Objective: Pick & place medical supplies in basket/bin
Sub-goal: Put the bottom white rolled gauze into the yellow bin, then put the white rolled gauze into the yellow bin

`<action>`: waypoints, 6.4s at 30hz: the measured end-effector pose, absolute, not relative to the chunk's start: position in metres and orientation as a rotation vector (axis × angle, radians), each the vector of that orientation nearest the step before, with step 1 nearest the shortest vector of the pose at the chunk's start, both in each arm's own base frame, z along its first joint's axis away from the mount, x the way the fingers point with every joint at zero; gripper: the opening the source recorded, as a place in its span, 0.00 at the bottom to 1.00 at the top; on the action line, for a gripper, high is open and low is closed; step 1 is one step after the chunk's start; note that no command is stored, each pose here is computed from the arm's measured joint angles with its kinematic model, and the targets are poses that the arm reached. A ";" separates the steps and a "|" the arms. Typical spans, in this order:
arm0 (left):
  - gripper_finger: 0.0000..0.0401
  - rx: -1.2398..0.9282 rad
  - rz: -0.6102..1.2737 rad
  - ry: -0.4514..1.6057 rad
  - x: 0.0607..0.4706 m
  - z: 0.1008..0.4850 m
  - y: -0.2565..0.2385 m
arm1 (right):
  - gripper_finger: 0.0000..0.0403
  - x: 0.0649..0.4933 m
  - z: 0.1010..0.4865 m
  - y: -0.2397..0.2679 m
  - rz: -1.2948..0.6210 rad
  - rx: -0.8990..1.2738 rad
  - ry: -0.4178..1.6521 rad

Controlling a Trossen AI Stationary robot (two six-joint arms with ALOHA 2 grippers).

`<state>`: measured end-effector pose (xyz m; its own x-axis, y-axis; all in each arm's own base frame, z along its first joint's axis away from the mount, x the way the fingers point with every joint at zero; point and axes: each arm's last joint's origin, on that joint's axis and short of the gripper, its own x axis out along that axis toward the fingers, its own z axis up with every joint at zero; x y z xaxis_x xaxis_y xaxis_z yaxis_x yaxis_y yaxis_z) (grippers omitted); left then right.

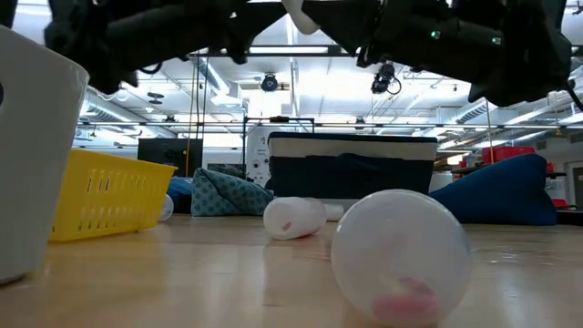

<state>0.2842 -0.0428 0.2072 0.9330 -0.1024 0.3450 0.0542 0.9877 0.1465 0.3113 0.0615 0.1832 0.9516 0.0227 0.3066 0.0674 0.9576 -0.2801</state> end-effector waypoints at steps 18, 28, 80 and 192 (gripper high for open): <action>0.54 0.191 -0.148 -0.416 0.303 0.213 -0.045 | 0.04 0.312 0.183 0.057 -0.031 -0.285 -0.308; 0.35 0.179 -0.124 -0.410 0.304 0.212 -0.044 | 0.04 0.312 0.183 0.057 -0.029 -0.285 -0.309; 0.12 0.219 -0.084 0.136 0.277 0.211 -0.073 | 0.53 0.283 0.162 0.052 0.030 -0.035 0.506; 0.67 0.195 -0.025 0.068 0.235 0.202 -0.072 | 0.53 0.350 0.123 -0.016 -0.305 -0.380 0.983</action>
<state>0.2352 -0.0717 0.2022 0.9974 -0.0186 -0.0700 0.0318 0.9807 0.1928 0.3496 -0.0160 0.1234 0.5216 -0.4164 -0.7447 0.0793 0.8927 -0.4437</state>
